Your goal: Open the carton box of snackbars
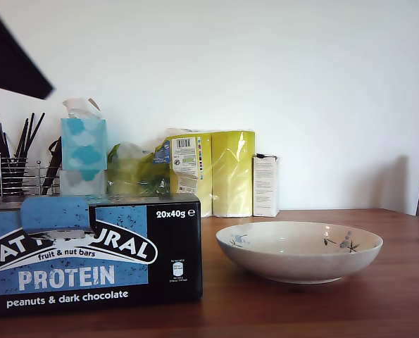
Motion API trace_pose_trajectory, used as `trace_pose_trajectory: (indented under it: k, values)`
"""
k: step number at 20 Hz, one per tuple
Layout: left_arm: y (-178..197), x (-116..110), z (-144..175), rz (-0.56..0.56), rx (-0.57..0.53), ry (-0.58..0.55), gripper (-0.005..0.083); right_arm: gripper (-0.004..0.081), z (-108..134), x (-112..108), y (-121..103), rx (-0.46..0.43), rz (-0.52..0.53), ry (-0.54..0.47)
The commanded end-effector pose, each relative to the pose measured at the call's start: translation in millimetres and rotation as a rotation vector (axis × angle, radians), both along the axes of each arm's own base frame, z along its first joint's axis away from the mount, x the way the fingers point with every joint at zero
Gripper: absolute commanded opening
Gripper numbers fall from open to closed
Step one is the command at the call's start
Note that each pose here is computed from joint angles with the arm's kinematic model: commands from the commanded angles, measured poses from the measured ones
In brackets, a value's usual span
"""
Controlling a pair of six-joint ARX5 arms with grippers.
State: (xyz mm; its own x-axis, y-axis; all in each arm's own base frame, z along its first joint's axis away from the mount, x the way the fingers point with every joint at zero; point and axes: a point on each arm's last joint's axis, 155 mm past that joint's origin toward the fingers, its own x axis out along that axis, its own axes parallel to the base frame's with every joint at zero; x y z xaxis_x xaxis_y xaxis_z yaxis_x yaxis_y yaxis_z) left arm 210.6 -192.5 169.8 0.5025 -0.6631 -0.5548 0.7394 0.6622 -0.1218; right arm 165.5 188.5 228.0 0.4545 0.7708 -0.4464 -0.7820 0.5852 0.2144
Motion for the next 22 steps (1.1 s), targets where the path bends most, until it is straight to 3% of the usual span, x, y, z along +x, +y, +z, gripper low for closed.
trace_pose_trajectory:
  k: [1,9,22]
  values:
    - [-4,2,-15,-0.022,0.053,0.018,-0.0024,-0.0013,-2,-1,3,-0.013,0.022,-0.004]
    - [1,16,-87,0.029,0.304,0.138,-0.0024,-0.0013,-5,-2,8,-0.020,0.040,0.003]
    - [4,4,-133,0.005,0.408,0.281,-0.0024,-0.0013,-5,-1,8,-0.031,0.051,-0.017]
